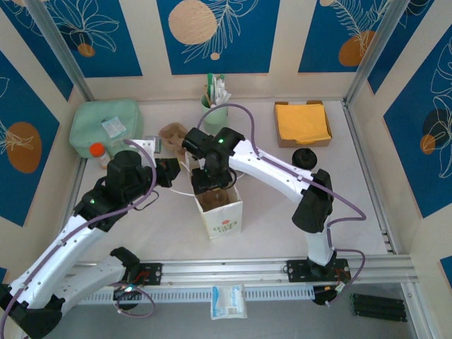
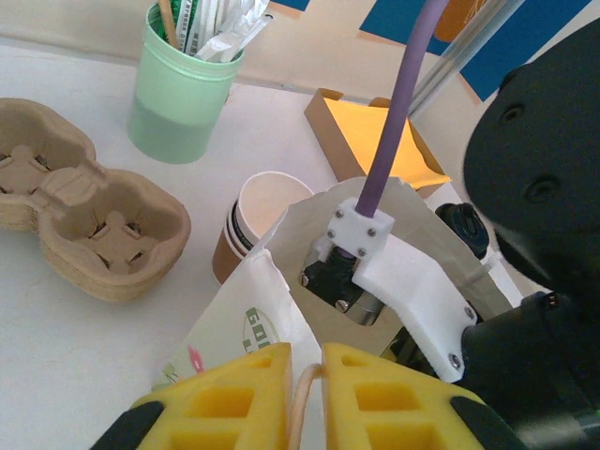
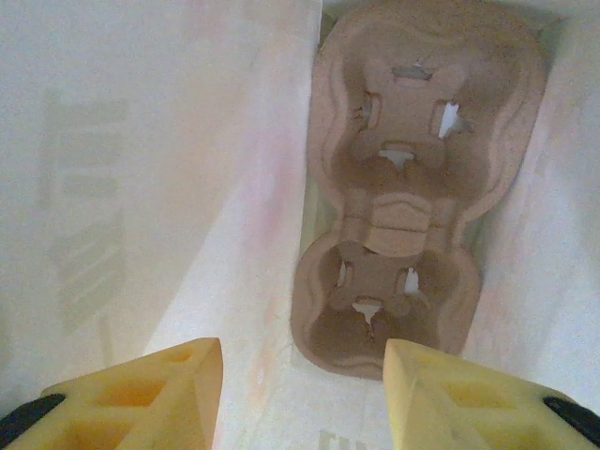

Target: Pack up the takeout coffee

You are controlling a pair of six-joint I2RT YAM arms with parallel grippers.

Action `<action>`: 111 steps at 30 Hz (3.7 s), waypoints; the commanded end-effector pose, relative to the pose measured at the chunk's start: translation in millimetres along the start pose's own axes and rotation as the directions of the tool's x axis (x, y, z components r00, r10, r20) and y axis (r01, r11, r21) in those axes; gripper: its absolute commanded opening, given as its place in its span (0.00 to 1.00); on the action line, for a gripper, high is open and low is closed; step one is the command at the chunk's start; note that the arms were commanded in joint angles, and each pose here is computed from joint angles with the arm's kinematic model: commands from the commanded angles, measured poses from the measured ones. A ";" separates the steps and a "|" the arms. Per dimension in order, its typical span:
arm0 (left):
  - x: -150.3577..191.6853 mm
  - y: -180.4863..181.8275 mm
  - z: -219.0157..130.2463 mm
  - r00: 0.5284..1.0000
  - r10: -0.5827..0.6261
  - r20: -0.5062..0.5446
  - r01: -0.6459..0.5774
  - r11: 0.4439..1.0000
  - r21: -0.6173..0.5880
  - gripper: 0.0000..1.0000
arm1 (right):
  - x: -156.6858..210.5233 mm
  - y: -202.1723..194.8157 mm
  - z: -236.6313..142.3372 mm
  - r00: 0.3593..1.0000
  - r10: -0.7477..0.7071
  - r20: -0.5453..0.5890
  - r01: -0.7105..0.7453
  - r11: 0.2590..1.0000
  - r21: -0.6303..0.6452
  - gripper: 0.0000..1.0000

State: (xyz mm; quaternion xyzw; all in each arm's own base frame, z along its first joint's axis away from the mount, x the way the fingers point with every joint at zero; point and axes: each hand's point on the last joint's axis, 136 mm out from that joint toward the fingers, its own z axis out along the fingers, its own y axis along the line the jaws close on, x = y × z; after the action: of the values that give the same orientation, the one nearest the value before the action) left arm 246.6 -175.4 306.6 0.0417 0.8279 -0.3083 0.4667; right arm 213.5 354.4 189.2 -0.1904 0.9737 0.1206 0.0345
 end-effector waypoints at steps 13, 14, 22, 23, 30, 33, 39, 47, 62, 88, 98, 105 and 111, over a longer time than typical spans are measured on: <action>-4.3 -3.2 -0.2 1.000 0.001 0.024 -0.001 1.000 0.011 0.23 | 9.7 -0.4 -48.9 0.994 -0.089 0.062 0.083 0.993 0.089 0.49; -4.6 -3.7 -0.1 1.000 0.003 0.025 -0.003 1.000 0.013 0.23 | 10.4 -0.2 -50.9 0.994 -0.093 0.065 0.087 0.992 0.092 0.49; -9.2 -7.2 -0.2 0.999 0.014 0.030 -0.014 1.000 0.020 0.34 | 11.6 1.7 -66.0 0.990 -0.106 0.089 0.097 0.991 0.097 0.49; -10.0 -7.3 -0.5 0.999 0.015 0.032 -0.015 1.000 0.020 0.35 | 12.1 1.7 -67.7 0.990 -0.107 0.090 0.098 0.990 0.098 0.49; -14.7 -11.7 -4.2 0.999 0.027 0.038 -0.028 0.999 0.030 0.46 | 14.4 1.2 -79.6 0.988 -0.110 0.107 0.100 0.991 0.093 0.49; -16.2 -12.5 -5.5 0.999 0.029 0.040 -0.030 0.999 0.031 0.52 | 16.5 0.5 -81.2 0.988 -0.111 0.106 0.101 0.990 0.097 0.49; -20.2 -14.7 -9.8 0.998 0.034 0.048 -0.036 0.999 0.034 0.62 | 20.3 1.9 -83.4 0.988 -0.116 0.103 0.106 0.990 0.097 0.49; -27.7 -17.5 -17.5 0.996 0.041 0.074 -0.043 0.998 0.037 0.80 | 23.9 1.7 -86.4 0.988 -0.120 0.100 0.109 0.988 0.105 0.49; -36.7 -21.4 -22.2 0.995 0.048 0.088 -0.051 0.998 0.036 0.99 | 30.9 1.3 -98.3 0.985 -0.126 0.118 0.113 0.987 0.115 0.49; -41.8 -21.3 -20.8 0.995 0.071 0.076 -0.072 0.997 0.011 0.99 | 40.4 1.2 -113.4 0.981 -0.132 0.142 0.115 0.986 0.120 0.49; -44.9 -19.0 -15.7 0.994 0.094 0.057 -0.093 0.995 -0.021 0.99 | 43.0 0.6 -118.0 0.979 -0.131 0.156 0.112 0.986 0.126 0.50; -49.5 -17.9 -18.3 0.993 0.102 0.064 -0.100 0.994 -0.039 0.99 | 39.2 2.7 -126.8 0.973 -0.134 0.190 0.114 0.987 0.113 0.55; -52.5 -20.6 -20.3 0.992 0.114 0.060 -0.112 0.993 -0.036 0.99 | 31.2 8.1 -134.4 0.964 -0.139 0.228 0.120 0.988 0.094 0.69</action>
State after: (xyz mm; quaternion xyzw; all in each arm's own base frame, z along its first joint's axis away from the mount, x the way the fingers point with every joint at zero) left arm 255.6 -171.2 353.7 0.0617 0.8190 -0.2755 0.4995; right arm 184.2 328.9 305.3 -0.2374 0.9529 0.1019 0.1586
